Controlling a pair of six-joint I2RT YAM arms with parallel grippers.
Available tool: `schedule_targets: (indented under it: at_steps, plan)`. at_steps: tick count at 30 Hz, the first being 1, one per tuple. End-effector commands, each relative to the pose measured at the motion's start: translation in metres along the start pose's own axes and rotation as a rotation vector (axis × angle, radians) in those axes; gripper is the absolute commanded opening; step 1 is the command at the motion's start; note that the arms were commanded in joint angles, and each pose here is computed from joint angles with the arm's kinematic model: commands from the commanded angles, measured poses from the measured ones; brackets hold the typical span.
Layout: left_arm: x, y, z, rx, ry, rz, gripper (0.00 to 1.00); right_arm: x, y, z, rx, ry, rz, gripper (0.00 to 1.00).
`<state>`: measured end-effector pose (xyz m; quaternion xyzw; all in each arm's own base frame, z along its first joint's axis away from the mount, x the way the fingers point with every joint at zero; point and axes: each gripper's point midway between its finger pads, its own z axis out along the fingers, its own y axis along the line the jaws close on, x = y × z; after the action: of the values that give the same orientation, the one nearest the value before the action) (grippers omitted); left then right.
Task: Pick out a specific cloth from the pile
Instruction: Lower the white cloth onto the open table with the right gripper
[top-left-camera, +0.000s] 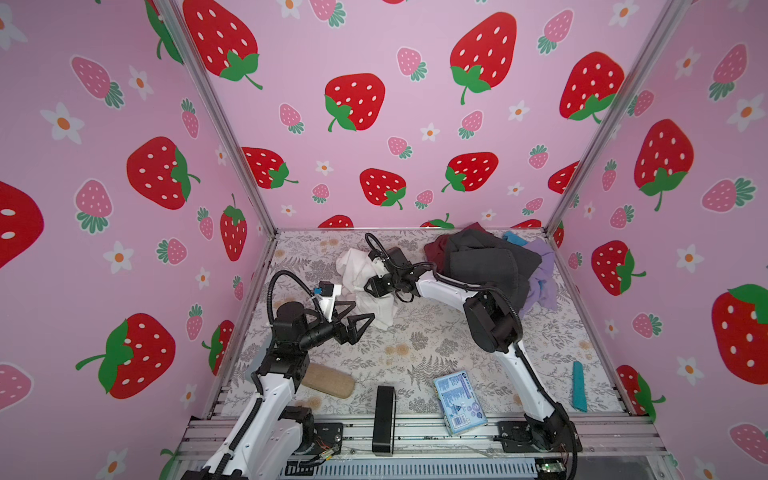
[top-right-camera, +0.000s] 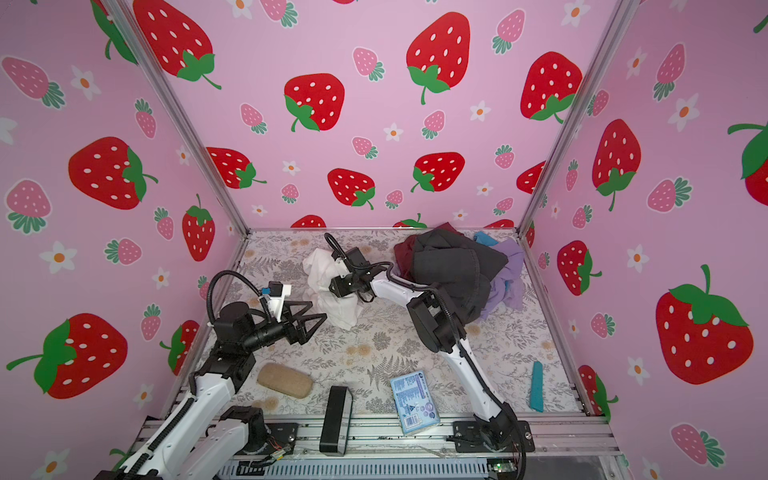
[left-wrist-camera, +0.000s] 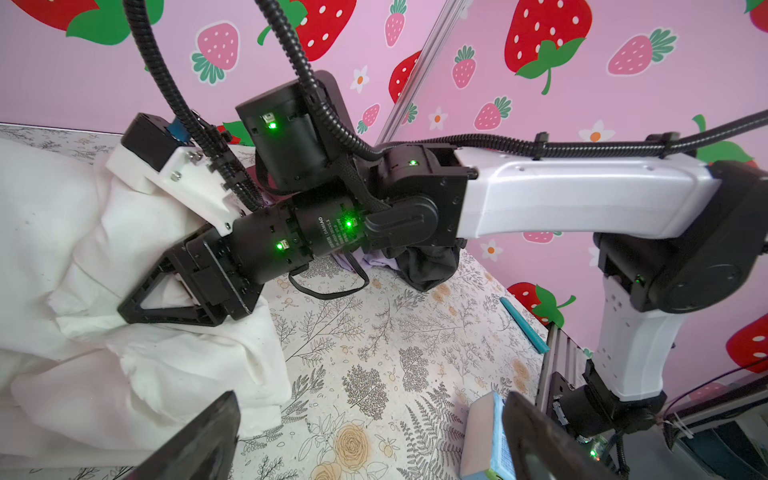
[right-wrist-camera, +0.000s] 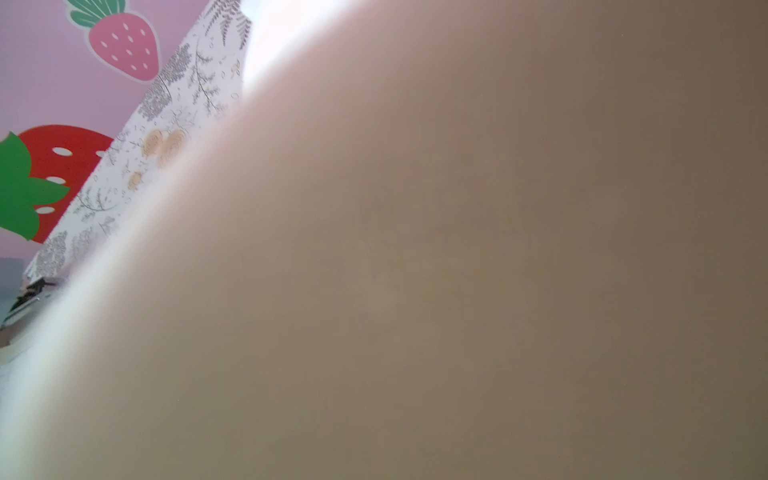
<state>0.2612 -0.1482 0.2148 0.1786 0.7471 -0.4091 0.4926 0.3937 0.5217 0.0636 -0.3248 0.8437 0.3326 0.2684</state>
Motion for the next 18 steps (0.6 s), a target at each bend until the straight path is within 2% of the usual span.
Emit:
schedule_targets:
  at_steps: [1, 9, 14, 16, 18]
  plan:
    - [-0.003, -0.001, -0.001, -0.001, -0.01, 0.023, 0.99, 0.004, 0.0, 0.02, -0.063, 0.027, 0.052, 0.42]
    - [-0.002, 0.0, -0.001, -0.002, -0.01, 0.015, 0.99, -0.044, 0.008, 0.036, -0.217, -0.129, 0.117, 0.5]
    - [-0.002, 0.001, 0.0, -0.004, -0.008, 0.013, 0.99, -0.059, 0.01, 0.035, -0.287, -0.169, 0.143, 0.71]
    - [-0.001, 0.003, 0.0, -0.015, -0.005, 0.008, 0.99, -0.06, 0.011, 0.029, -0.28, -0.162, 0.128, 0.86]
    - [0.001, 0.007, 0.001, -0.03, 0.001, -0.001, 0.99, -0.06, 0.015, 0.019, -0.266, -0.159, 0.102, 0.92]
